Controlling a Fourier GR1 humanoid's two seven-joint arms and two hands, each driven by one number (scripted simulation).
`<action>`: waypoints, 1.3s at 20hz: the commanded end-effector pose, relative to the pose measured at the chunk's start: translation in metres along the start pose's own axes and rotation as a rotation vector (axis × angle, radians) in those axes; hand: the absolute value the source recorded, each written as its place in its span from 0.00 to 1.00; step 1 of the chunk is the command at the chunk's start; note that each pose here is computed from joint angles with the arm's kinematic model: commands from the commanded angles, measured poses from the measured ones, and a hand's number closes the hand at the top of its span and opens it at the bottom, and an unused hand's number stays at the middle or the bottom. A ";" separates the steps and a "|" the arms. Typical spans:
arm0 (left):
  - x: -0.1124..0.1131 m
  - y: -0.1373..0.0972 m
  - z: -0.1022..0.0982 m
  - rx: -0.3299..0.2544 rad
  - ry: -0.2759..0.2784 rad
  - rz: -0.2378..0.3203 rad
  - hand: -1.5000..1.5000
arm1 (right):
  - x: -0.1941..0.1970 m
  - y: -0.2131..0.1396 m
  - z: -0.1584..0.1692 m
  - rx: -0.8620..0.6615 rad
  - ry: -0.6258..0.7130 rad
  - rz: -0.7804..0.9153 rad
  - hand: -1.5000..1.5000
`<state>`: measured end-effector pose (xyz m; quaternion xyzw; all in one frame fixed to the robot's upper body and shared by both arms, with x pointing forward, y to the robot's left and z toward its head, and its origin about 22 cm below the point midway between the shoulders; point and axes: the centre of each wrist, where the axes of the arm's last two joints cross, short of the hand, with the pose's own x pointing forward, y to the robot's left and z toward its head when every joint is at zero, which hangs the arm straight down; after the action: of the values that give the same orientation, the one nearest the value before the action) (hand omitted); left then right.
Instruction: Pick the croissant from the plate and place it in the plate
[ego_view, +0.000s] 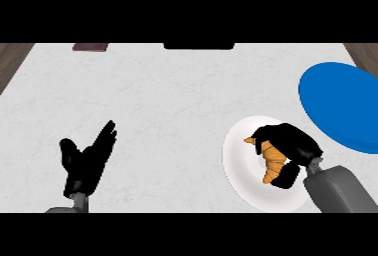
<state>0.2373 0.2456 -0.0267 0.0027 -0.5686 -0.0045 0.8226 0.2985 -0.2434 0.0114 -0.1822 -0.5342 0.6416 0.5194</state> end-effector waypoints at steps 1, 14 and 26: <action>0.002 -0.007 -0.006 -0.004 0.032 0.014 0.50 | -0.009 -0.004 0.005 -0.001 -0.006 0.044 1.00; 0.005 -0.015 0.003 -0.036 -0.022 -0.002 0.50 | -0.050 -0.110 -0.006 -0.748 1.103 -0.370 1.00; 0.017 -0.028 -0.005 -0.121 -0.035 -0.045 0.50 | -0.042 -0.206 -0.001 -1.467 1.574 -0.338 1.00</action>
<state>0.2485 0.2156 -0.0091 -0.0312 -0.5932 -0.0523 0.8027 0.4051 -0.3009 0.1576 -0.7136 -0.3499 -0.0787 0.6018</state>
